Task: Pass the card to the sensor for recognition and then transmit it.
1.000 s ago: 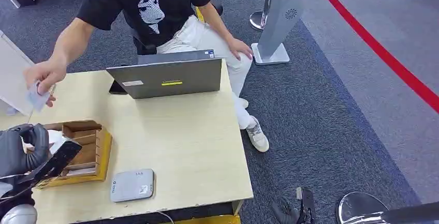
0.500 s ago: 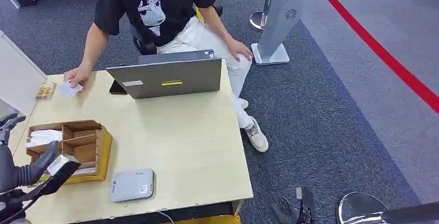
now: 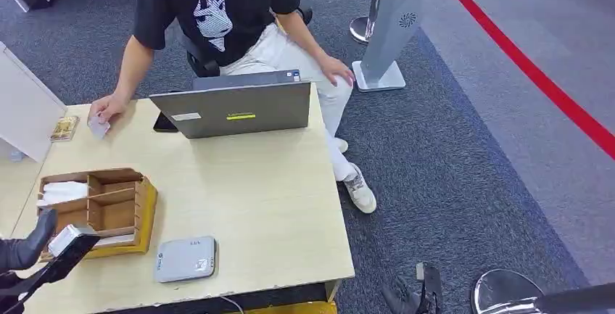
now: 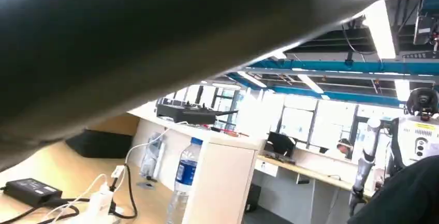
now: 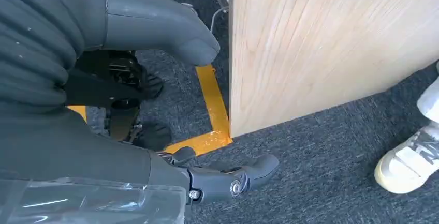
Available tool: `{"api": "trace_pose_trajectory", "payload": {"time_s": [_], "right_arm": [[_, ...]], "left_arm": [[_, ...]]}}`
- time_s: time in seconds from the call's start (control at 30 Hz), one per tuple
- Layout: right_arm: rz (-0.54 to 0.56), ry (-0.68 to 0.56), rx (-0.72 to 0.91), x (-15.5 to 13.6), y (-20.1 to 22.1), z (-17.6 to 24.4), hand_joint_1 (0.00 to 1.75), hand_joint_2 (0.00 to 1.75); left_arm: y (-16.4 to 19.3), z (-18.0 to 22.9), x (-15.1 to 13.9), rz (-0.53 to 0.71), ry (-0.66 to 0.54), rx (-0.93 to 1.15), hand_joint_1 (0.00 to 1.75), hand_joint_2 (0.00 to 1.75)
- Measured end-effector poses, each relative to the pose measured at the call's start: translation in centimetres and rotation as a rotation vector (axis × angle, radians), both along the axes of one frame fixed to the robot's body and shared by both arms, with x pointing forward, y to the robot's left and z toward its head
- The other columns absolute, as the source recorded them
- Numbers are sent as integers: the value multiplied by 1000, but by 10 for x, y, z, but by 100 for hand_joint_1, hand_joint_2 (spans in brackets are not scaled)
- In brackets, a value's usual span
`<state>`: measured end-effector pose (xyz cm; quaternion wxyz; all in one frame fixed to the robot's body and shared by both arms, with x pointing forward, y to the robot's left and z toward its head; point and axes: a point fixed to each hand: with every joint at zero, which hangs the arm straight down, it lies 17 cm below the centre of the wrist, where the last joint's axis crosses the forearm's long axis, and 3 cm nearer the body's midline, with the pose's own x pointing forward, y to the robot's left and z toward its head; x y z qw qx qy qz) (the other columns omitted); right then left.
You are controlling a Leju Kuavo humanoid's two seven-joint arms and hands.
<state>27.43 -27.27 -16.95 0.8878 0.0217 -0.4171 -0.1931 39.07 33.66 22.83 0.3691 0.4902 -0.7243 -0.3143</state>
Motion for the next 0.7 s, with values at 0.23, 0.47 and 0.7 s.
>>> {"api": "trace_pose_trajectory", "payload": {"time_s": [0.23, 0.47, 0.7], "right_arm": [[0, 0, -1, 0, 0, 0, 0, 175], [0, 0, -1, 0, 0, 0, 0, 175], [-1, 3, -2, -1, 0, 0, 0, 175]], "left_arm": [[-2, -1, 0, -6, 6, 12, 0, 175], [-2, -2, 0, -5, 10, 15, 0, 175], [-3, -29, 9, -23, 163, 20, 0, 175]]}}
